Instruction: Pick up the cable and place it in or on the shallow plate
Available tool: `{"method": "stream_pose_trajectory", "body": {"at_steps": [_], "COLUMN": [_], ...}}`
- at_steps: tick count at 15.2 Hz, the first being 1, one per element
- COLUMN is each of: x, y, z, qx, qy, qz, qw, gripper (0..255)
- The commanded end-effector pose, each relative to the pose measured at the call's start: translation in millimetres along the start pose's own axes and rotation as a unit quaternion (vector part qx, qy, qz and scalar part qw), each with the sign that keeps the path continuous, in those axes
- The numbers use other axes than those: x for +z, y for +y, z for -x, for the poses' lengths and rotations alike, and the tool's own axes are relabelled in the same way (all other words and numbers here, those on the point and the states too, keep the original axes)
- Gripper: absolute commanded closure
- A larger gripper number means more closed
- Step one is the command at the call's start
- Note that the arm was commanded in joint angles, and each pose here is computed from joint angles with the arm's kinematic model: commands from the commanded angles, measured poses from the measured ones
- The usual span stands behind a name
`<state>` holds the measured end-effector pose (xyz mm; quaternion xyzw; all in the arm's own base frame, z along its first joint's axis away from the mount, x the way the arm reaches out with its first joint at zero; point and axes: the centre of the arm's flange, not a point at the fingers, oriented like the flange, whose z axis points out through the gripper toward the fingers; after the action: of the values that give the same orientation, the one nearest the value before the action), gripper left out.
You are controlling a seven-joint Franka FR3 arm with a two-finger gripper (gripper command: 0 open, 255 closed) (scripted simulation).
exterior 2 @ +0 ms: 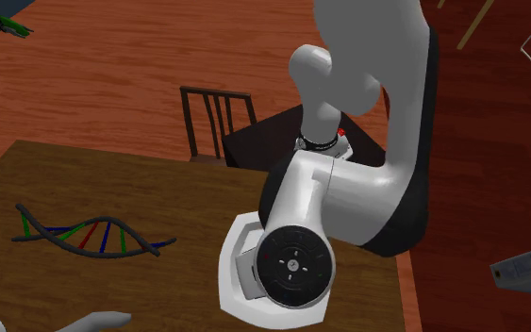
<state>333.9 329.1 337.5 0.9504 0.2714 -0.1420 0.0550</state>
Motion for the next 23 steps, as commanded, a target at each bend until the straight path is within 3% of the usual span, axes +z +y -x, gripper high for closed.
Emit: {"method": "stream_pose_trajectory", "body": {"at_steps": [1,9,17,18,23], "x": [10.2,51.7,51.7,51.7,51.7], "y": [0.1,-1.1,-1.0,-1.0,-1.0], "z": [-3.2,-16.2,-16.2,-16.2,-16.2], "qx": [0.0,0.0,0.0,0.0,0.0], "qy": [0.0,0.0,0.0,0.0,0.0], "qz": [0.0,0.0,0.0,0.0,0.0], "qw": [1.0,1.0,1.0,1.0,1.0], "gripper": [255,255,255,0,0]}}
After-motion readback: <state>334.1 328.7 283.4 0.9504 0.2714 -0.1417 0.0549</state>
